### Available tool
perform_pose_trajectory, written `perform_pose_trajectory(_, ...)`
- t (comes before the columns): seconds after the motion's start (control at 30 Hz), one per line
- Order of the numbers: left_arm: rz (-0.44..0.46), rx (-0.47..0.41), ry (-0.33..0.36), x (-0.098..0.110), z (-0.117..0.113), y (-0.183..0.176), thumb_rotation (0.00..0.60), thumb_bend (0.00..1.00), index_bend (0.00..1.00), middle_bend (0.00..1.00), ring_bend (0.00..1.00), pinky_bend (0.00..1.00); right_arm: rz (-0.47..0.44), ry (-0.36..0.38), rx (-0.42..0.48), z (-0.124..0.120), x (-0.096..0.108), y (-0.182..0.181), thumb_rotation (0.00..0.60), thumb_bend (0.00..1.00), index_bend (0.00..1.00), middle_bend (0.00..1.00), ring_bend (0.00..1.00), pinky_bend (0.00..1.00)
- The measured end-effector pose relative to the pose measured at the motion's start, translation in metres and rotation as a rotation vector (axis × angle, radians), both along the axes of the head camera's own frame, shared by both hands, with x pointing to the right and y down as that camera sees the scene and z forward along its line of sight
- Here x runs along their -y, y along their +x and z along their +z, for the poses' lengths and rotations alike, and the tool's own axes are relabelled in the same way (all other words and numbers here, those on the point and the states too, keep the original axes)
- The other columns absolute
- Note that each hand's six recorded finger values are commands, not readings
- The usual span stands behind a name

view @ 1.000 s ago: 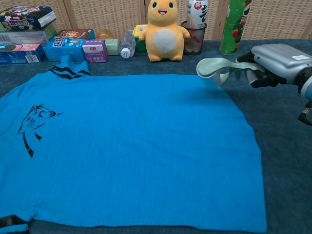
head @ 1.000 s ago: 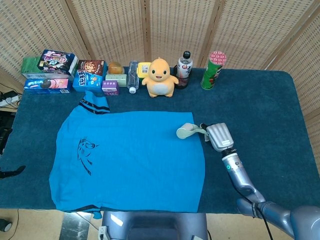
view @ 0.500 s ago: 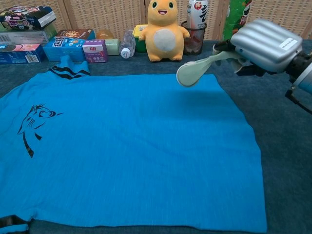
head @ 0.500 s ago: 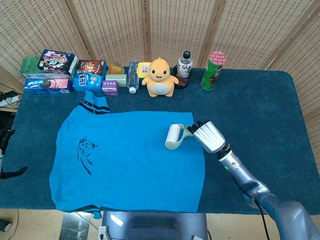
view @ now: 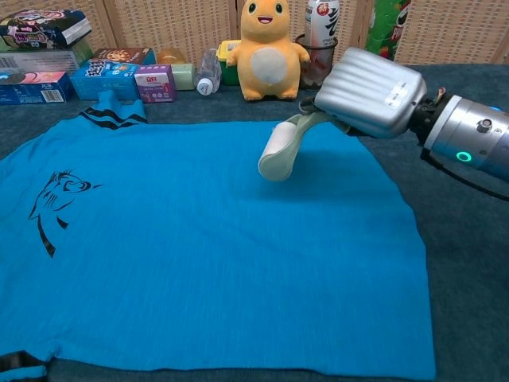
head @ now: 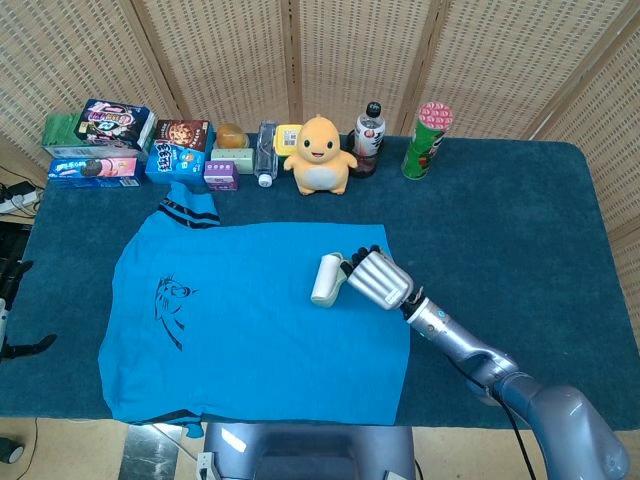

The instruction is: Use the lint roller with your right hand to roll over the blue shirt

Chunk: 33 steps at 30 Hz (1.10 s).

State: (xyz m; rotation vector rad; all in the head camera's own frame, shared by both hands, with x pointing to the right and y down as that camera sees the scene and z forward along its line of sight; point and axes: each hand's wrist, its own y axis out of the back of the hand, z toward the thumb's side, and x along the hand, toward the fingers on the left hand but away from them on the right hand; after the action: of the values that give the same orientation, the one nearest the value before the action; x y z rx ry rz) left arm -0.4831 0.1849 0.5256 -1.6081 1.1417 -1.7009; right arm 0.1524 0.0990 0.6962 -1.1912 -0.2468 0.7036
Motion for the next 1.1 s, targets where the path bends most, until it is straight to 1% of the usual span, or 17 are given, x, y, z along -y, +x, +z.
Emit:
perform_pose_trajectory(0.2, -0.002, -0.003, -0.006, 0.0, 0.001, -0.001, 0.6, 0.18, 0.0, 0.0, 0.0, 0.1, -0.057, 0.05, -0.023, -0.006, 0.0, -0.032, 0.6, 1.0, 0.51, 0.71, 0.67, 0.98)
perform_pose_trajectory(0.37, -0.001, -0.007, -0.008, 0.0, 0.001, 0.0, 0.6, 0.18, 0.0, 0.0, 0.0, 0.1, -0.119, 0.119, -0.06, -0.011, 0.003, -0.063, 0.6, 1.0, 0.51, 0.71, 0.67, 0.98)
perform_pose_trajectory(0.47, -0.003, -0.009, -0.012, 0.0, 0.002, -0.001, 0.6, 0.18, 0.0, 0.0, 0.0, 0.1, -0.164, 0.15, -0.081, -0.009, 0.002, -0.086, 0.6, 1.0, 0.51, 0.71, 0.67, 0.98)
perform_pose_trajectory(0.53, -0.003, -0.011, -0.013, 0.0, 0.002, -0.001, 0.6, 0.18, 0.0, 0.0, 0.0, 0.1, -0.179, 0.162, -0.098, -0.006, 0.001, -0.095, 0.6, 1.0, 0.51, 0.71, 0.67, 0.98)
perform_pose_trajectory(0.67, -0.003, -0.015, -0.014, 0.0, 0.001, -0.001, 0.6, 0.18, 0.0, 0.0, 0.0, 0.1, -0.191, 0.172, -0.126, 0.002, -0.001, -0.102, 0.6, 1.0, 0.51, 0.71, 0.67, 0.98)
perform_pose_trajectory(0.83, -0.006, -0.019, -0.012, 0.0, 0.0, -0.002, 0.6, 0.18, 0.0, 0.0, 0.0, 0.1, -0.205, 0.161, -0.15, 0.012, -0.005, -0.104, 0.6, 1.0, 0.51, 0.71, 0.67, 0.98)
perform_pose_trajectory(1.0, -0.009, -0.022, -0.009, 0.001, -0.001, -0.003, 0.6, 0.18, 0.0, 0.0, 0.0, 0.1, -0.225, 0.149, -0.167, 0.018, -0.009, -0.101, 0.6, 1.0, 0.51, 0.71, 0.67, 0.98)
perform_pose_trajectory(1.1, -0.008, -0.023, -0.011, 0.0, -0.001, -0.003, 0.6, 0.18, 0.0, 0.0, 0.0, 0.1, -0.247, 0.139, -0.193, 0.024, -0.013, -0.093, 0.6, 1.0, 0.51, 0.71, 0.67, 0.98)
